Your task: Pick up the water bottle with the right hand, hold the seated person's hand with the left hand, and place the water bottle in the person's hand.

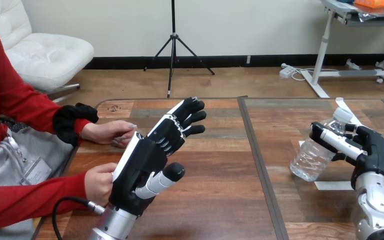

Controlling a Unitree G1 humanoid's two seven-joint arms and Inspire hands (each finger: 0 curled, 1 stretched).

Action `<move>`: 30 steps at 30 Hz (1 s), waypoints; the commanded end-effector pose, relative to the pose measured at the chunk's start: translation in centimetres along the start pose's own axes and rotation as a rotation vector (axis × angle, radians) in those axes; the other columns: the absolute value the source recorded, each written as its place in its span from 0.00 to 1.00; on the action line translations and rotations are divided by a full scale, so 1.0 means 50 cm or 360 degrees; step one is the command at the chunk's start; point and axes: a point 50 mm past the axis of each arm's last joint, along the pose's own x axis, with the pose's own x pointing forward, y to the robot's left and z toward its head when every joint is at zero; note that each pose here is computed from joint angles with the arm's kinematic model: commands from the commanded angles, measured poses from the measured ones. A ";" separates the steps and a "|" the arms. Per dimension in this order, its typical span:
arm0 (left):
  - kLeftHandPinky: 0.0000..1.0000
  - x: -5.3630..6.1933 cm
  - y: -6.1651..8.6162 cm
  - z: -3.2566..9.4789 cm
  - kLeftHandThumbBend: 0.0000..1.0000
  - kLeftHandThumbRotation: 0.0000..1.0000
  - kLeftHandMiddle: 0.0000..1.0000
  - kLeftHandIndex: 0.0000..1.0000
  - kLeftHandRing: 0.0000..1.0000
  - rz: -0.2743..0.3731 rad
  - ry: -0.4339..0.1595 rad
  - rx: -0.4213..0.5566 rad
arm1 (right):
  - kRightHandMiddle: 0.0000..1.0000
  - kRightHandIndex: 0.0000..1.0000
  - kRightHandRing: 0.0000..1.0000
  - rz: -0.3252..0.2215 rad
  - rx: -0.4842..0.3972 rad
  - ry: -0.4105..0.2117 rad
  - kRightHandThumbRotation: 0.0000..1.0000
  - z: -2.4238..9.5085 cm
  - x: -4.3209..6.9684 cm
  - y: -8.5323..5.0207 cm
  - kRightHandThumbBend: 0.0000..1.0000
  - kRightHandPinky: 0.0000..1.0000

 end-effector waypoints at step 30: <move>0.83 0.029 0.002 0.015 1.00 0.72 0.91 0.91 0.90 -0.0033 -0.0092 0.0055 | 0.40 0.42 0.32 0.0409 0.0155 -0.0687 0.00 0.129 -0.028 0.100 0.87 0.27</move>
